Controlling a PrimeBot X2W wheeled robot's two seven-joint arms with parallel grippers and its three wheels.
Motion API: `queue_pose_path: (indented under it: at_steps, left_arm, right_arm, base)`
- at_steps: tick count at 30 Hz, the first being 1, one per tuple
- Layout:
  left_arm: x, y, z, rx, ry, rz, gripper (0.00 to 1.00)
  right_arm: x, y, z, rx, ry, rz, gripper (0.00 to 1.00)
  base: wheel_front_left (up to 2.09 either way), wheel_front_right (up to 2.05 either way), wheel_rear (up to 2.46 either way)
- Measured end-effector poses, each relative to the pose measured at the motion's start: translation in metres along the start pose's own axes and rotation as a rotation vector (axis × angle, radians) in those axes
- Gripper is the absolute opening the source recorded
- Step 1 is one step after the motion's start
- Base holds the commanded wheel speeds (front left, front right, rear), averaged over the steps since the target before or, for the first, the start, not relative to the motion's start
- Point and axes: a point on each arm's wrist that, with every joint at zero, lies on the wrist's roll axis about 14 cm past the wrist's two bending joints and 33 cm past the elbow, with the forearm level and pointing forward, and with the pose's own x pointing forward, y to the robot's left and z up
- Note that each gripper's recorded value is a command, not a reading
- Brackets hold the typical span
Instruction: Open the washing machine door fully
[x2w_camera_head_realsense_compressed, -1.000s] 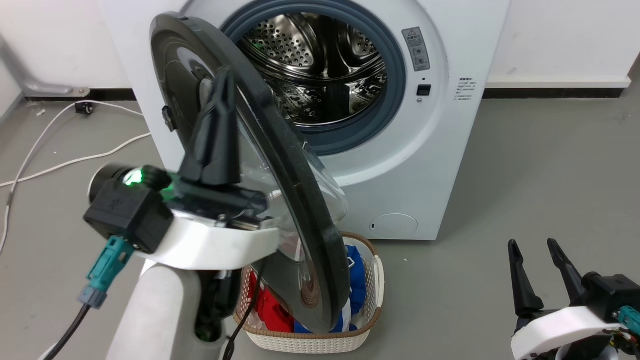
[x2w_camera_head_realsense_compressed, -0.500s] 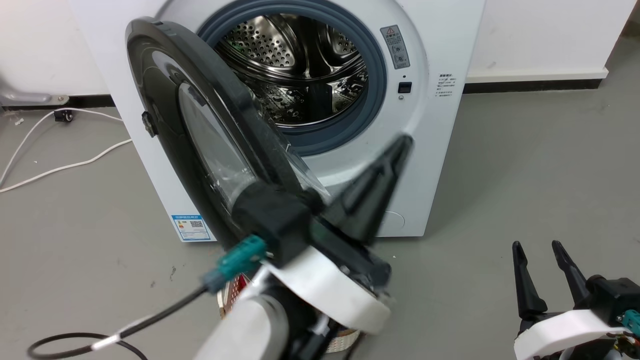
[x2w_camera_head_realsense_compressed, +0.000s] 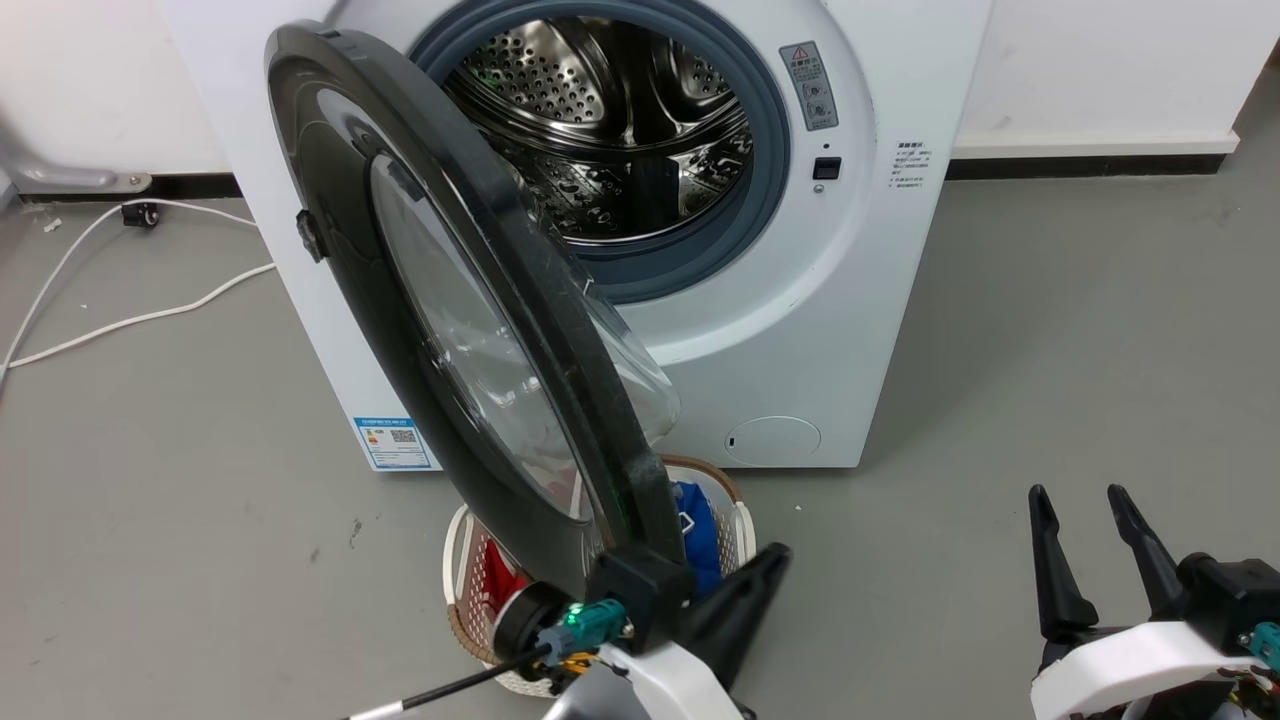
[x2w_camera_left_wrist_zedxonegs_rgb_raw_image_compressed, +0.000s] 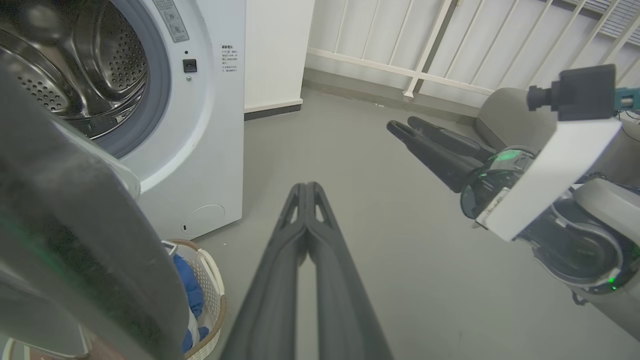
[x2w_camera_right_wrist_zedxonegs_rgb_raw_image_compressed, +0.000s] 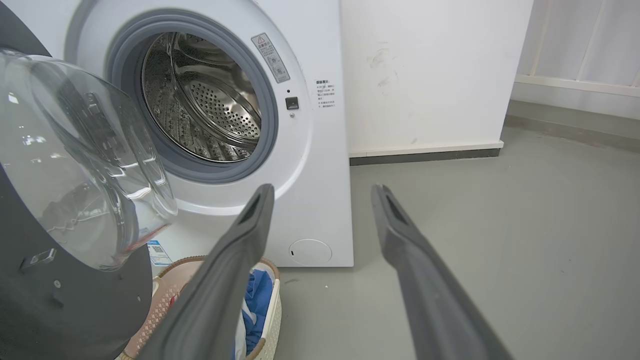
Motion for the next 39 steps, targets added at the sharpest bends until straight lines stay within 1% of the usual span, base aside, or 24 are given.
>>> queue_pose_path:
  at_steps: [3, 6, 11, 24, 32, 39]
  left_arm:
    - [0.001, 0.02, -0.012, -0.001, 0.019, 0.067, 0.0]
    - [0.005, 0.037, -0.013, 0.006, 0.012, 0.12, 0.0]
    - [0.009, 0.056, -0.015, 0.005, 0.005, 0.183, 0.0]
    - [0.005, 0.069, -0.001, 0.008, -0.063, 0.249, 0.0]
    - [-0.014, 0.077, 0.002, 0.004, -0.079, 0.299, 0.0]
    - [-0.036, 0.088, 0.007, 0.0, -0.105, 0.366, 0.0]
  right_arm:
    - [-0.001, -0.001, -0.002, 0.005, 0.006, -0.002, 1.0]
    - [-0.001, -0.002, -0.004, 0.007, 0.011, -0.006, 1.0]
    - [-0.003, -0.005, -0.006, 0.009, 0.019, -0.016, 1.0]
    - [0.001, -0.002, -0.009, 0.01, 0.028, -0.006, 1.0]
    - [0.009, 0.008, -0.01, 0.013, 0.025, 0.025, 1.0]
    - [0.017, 0.021, -0.009, 0.015, 0.026, 0.065, 1.0]
  base:
    - [0.0, 0.0, 0.0]
    - [0.0, 0.0, 0.0]
    - [0.0, 0.0, 0.0]
    - [0.0, 0.0, 0.0]
    - [0.0, 0.0, 0.0]
    - [0.0, 0.0, 0.0]
